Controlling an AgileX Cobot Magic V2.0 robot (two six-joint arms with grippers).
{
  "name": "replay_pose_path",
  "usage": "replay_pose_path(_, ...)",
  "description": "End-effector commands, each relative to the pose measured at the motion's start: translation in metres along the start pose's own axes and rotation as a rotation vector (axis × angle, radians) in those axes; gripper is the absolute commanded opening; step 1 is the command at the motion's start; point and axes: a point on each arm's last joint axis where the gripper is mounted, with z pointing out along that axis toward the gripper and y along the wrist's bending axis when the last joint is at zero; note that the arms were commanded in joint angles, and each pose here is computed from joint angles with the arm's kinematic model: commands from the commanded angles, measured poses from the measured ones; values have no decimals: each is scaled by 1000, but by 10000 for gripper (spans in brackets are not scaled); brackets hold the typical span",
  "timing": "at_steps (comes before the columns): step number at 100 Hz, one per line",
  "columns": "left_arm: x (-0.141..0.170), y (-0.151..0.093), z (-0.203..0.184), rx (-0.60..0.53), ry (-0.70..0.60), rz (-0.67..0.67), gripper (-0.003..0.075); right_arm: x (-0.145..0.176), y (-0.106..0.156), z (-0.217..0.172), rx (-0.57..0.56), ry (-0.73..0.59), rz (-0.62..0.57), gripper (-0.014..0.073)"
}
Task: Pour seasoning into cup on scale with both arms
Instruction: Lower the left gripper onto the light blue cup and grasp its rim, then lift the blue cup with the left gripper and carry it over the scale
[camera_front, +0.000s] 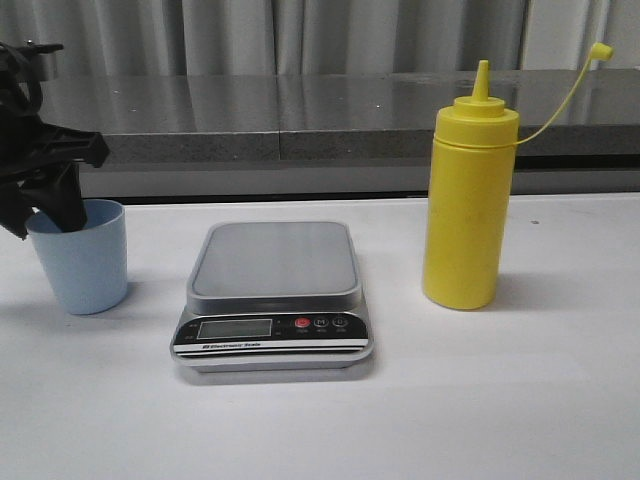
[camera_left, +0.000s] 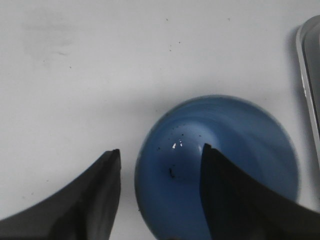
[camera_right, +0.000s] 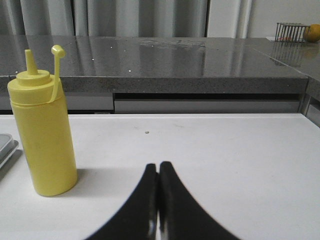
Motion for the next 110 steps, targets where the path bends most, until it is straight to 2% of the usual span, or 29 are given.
replay_pose_path(1, -15, -5, -20, 17, -115, -6, 345, -7, 1, -1, -6, -87, -4, -67)
replay_pose_path(34, -13, -4, -13, 15, -80, -7, 335, -7, 1, -1, -6, -87, -4, -67)
replay_pose_path(58, -13, -4, -13, 15, -80, -7, 125, -7, 1, -1, -6, -87, -4, -67)
replay_pose_path(75, -13, -4, -13, 15, -78, -7, 10, -7, 1, -1, -6, -87, -4, -67)
replay_pose_path(92, -20, -7, -22, 21, -82, -3, 10, -7, 1, -1, -6, -87, -4, -67)
replay_pose_path(110, -46, -17, -48, 43, -123, 37, 10, -7, 1, -1, -6, -87, -4, -67)
